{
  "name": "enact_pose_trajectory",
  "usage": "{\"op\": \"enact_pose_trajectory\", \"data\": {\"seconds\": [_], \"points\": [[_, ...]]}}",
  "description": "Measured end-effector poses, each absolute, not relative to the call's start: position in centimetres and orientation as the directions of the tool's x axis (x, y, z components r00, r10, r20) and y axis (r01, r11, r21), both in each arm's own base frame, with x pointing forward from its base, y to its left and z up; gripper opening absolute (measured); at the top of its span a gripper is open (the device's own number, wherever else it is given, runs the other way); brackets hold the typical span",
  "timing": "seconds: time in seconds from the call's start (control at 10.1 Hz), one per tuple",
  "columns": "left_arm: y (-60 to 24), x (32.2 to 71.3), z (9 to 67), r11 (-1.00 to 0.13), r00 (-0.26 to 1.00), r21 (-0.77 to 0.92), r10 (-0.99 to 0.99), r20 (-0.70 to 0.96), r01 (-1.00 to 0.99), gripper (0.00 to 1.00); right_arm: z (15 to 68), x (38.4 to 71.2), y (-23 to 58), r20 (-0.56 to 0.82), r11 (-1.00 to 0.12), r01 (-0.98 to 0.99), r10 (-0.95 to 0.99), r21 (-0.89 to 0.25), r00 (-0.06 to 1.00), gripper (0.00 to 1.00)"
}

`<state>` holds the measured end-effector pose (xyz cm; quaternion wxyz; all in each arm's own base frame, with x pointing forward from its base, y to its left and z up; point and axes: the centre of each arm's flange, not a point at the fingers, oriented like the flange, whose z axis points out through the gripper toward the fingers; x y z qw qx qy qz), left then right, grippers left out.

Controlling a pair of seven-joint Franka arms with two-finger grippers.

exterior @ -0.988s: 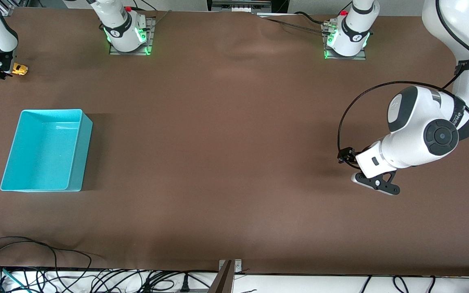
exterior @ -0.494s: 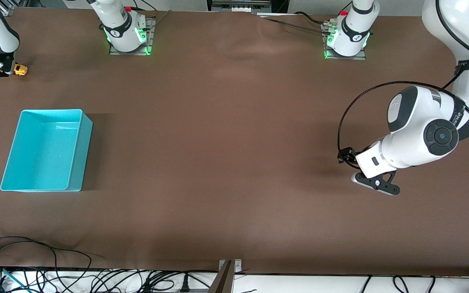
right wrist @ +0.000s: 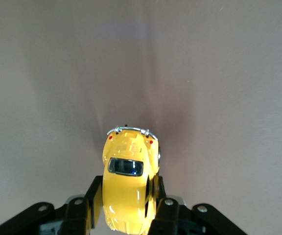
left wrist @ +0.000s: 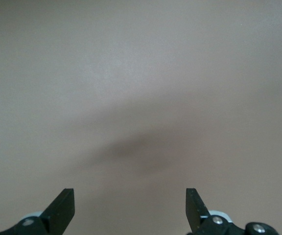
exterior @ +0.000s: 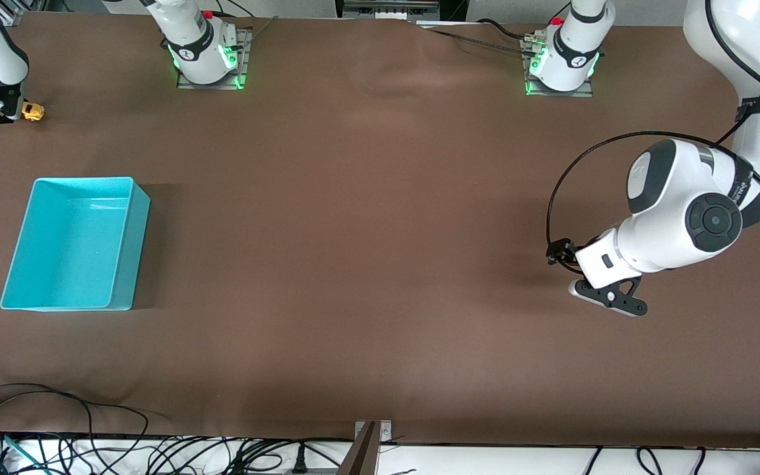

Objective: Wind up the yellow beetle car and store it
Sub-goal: 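Close the right gripper around the yellow car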

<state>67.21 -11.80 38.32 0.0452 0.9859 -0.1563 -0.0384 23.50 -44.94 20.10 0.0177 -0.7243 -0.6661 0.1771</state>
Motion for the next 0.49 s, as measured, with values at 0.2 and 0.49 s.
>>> {"op": "enact_pose_trajectory", "data": {"seconds": [0.2,0.49], "points": [[-12.1,67.2,38.4,-0.946,0.947,0.101,-0.316,-0.06,-0.309,1.0,22.4,24.6,-44.8,-0.241,-0.111,0.958,0.969,-0.265,0.045,0.44],[-12.5,67.1,38.5,-0.944,0.945,0.101,-0.321,-0.058,-0.314,1.0,25.9,27.8,-44.6,-0.235,-0.108,0.946,0.971,-0.306,0.035,0.44]]}}
